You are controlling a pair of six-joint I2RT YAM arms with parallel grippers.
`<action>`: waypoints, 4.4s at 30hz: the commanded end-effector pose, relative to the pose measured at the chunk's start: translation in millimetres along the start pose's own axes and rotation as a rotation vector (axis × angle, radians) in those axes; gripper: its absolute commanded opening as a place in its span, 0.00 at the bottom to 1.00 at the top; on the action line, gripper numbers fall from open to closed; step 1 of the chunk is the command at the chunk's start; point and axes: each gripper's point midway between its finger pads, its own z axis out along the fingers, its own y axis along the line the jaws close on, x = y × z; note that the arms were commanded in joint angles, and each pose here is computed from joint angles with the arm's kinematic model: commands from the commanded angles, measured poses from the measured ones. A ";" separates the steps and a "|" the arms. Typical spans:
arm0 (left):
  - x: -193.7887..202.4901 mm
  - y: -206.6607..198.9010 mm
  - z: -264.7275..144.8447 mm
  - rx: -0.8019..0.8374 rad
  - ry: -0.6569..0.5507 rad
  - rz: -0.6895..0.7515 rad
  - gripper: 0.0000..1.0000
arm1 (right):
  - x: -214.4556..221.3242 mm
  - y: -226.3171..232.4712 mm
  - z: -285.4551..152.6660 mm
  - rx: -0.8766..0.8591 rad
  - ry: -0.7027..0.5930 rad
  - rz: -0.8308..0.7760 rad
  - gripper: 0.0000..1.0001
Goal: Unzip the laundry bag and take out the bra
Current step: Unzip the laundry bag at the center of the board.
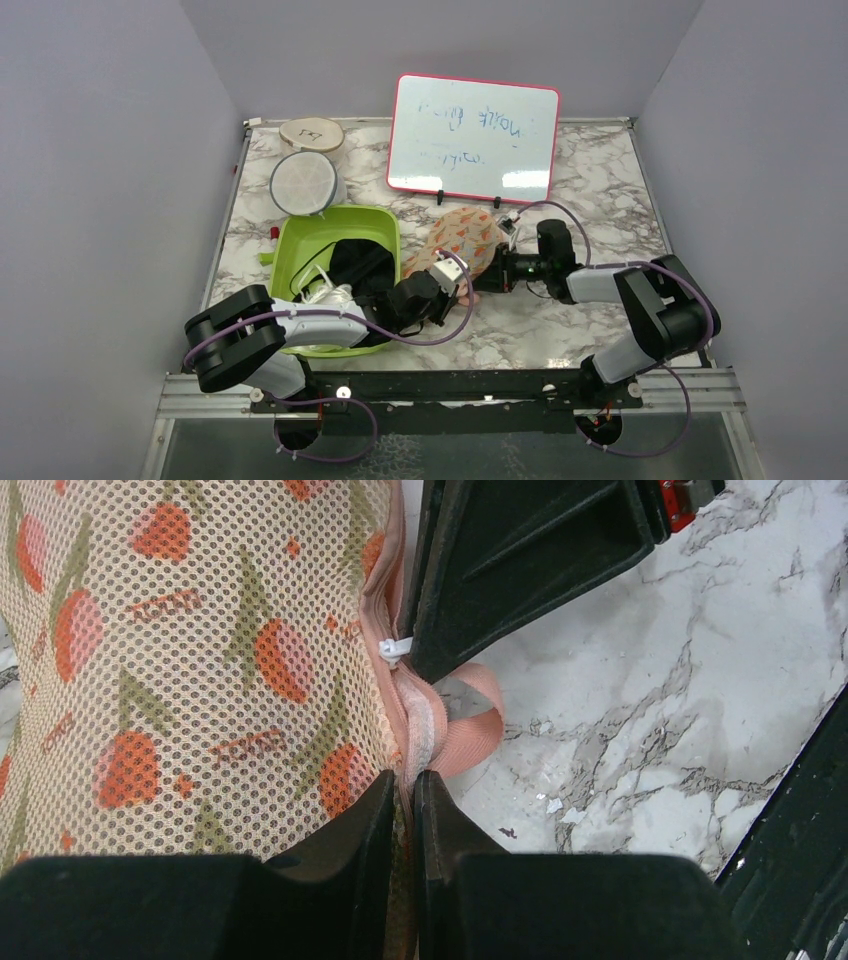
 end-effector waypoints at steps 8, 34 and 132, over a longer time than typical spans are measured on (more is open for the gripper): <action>1.1 -4.7 -2.5 0.032 -0.003 -0.005 0.00 | -11.2 3.1 -5.8 0.108 -0.006 0.186 0.01; 18.1 -20.1 -10.5 0.141 0.042 0.009 0.00 | -47.3 -36.2 -25.8 0.346 -0.260 0.575 0.01; 15.7 -23.2 -7.7 0.138 0.034 -0.063 0.00 | -5.2 -29.9 -21.1 0.296 -0.120 0.552 0.01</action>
